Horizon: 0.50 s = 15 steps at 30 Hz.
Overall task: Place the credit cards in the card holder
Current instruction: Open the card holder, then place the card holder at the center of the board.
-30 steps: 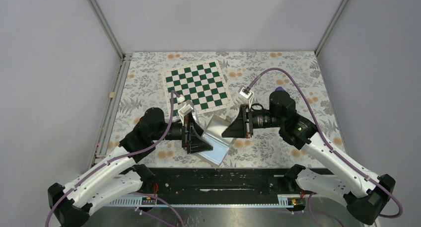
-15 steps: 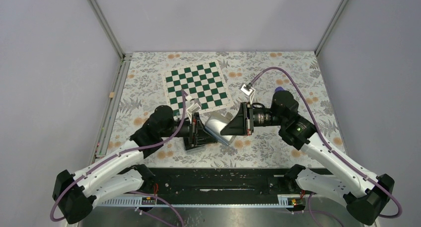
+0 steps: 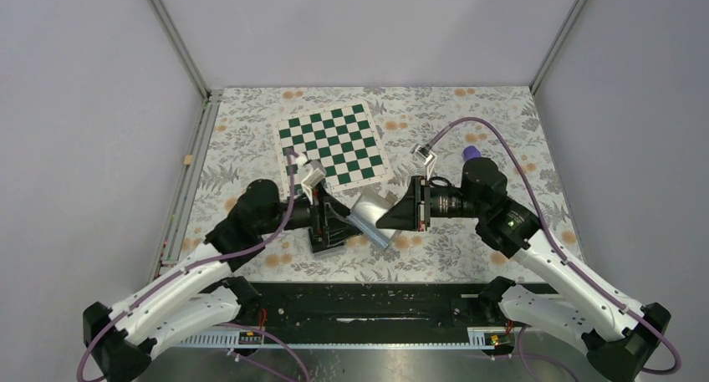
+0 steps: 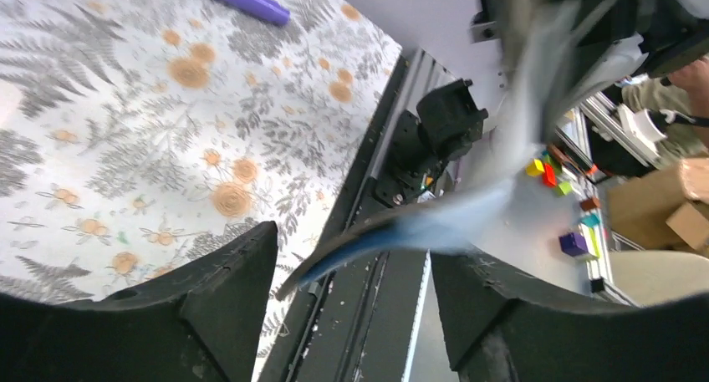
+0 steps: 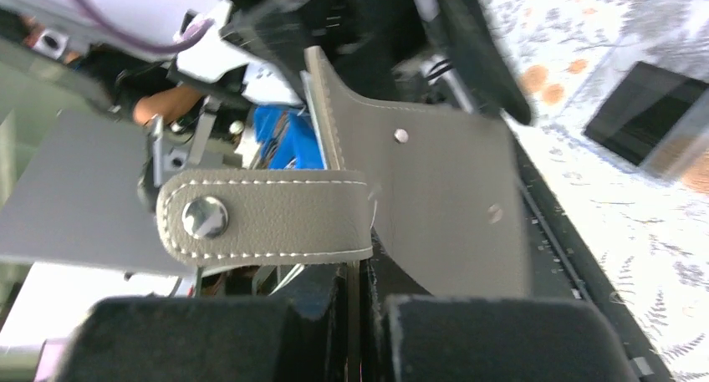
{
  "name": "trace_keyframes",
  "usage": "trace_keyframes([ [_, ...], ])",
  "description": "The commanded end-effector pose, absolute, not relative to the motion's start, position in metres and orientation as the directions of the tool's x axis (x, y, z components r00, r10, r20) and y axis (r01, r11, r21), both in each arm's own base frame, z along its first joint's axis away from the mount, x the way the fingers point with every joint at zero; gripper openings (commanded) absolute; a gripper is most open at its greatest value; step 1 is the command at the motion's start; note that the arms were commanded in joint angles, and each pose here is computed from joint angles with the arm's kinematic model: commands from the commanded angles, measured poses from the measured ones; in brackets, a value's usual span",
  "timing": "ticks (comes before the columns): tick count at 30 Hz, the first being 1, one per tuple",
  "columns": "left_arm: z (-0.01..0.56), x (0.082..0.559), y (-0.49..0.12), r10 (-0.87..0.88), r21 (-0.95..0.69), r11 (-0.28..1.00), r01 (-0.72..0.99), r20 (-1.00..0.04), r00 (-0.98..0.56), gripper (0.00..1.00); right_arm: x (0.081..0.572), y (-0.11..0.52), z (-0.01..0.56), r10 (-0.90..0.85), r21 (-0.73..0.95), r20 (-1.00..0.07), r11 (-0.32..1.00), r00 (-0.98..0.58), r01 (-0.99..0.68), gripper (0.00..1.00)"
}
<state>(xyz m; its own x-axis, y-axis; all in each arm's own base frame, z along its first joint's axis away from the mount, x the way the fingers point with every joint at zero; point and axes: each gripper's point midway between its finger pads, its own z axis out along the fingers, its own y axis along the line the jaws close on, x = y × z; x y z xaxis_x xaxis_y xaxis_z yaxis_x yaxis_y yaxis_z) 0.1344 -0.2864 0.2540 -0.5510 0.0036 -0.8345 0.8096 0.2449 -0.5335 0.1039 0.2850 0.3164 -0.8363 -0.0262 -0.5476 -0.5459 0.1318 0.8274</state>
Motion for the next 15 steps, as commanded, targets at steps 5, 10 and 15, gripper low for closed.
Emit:
trace_keyframes([
  [5, 0.273, 0.153, -0.227, -0.135, -0.400, 0.516, 0.758, -0.911, -0.389, 0.83, 0.161, 0.268, 0.253, 0.179, 0.800, -0.528, 0.434, -0.830, -0.415, 0.00],
  [10, 0.284, 0.151, -0.204, -0.196, -0.399, 0.573, 0.716, -0.915, -0.354, 0.91, 0.193, 0.238, 0.207, 0.394, 0.793, -0.512, 0.559, -0.764, -0.243, 0.00],
  [15, 0.292, 0.145, -0.203, -0.199, -0.407, 0.557, 0.724, -0.912, -0.359, 0.91, 0.214, 0.204, 0.166, 0.587, 0.810, -0.455, 0.585, -0.669, -0.037, 0.00],
])
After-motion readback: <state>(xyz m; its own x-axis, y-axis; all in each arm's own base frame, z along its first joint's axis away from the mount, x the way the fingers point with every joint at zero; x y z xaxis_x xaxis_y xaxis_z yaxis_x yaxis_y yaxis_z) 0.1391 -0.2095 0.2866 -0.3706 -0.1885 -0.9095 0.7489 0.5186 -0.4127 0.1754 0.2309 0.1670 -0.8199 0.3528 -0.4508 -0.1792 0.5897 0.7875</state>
